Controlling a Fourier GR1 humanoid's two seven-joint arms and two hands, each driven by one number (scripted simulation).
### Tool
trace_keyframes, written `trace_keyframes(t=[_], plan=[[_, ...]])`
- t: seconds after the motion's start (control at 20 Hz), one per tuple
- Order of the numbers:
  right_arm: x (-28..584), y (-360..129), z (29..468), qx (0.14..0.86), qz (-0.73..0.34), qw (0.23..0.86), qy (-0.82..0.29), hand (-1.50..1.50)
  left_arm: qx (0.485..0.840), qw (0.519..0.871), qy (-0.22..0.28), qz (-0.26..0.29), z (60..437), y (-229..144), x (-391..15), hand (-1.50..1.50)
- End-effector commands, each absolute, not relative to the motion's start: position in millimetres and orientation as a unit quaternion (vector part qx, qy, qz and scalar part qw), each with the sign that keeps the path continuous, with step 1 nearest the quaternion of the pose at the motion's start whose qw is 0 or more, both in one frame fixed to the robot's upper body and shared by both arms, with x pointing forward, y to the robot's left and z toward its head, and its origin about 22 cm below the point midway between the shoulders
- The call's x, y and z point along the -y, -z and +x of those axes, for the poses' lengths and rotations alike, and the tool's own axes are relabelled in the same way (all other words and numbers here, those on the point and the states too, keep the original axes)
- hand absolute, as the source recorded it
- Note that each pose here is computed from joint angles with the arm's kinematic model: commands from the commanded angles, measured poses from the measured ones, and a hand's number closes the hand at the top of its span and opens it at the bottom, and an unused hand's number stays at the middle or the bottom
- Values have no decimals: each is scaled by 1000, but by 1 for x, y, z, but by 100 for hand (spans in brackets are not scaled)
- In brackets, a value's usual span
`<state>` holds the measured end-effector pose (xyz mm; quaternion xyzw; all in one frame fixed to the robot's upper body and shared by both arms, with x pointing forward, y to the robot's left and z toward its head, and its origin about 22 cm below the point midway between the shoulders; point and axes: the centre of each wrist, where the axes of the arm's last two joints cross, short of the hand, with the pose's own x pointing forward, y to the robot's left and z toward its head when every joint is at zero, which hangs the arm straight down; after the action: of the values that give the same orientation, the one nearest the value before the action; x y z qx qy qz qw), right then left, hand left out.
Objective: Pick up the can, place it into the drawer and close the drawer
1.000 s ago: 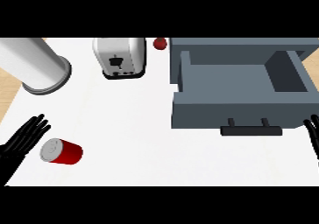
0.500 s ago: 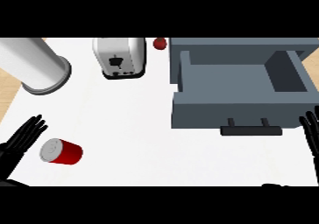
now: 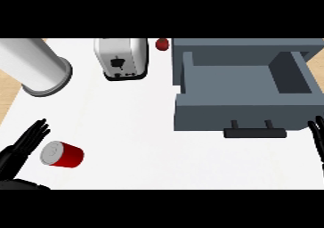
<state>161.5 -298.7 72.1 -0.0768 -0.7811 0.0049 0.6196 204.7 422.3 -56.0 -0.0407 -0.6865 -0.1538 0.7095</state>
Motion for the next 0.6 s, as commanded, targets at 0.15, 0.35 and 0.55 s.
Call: trace_keyframes(t=[0.15, 0.35, 0.55], plan=[[300, -80, 163, 785, -82, 615, -4, -150, 682, 714, 143, -75, 196, 69, -424, -150], [284, -83, 162, 783, -72, 617, 2, -150, 681, 715, 144, -73, 212, 86, -428, -150], [294, -85, 156, 782, -78, 619, -5, -150, 695, 702, 136, -76, 208, 76, -444, -150]])
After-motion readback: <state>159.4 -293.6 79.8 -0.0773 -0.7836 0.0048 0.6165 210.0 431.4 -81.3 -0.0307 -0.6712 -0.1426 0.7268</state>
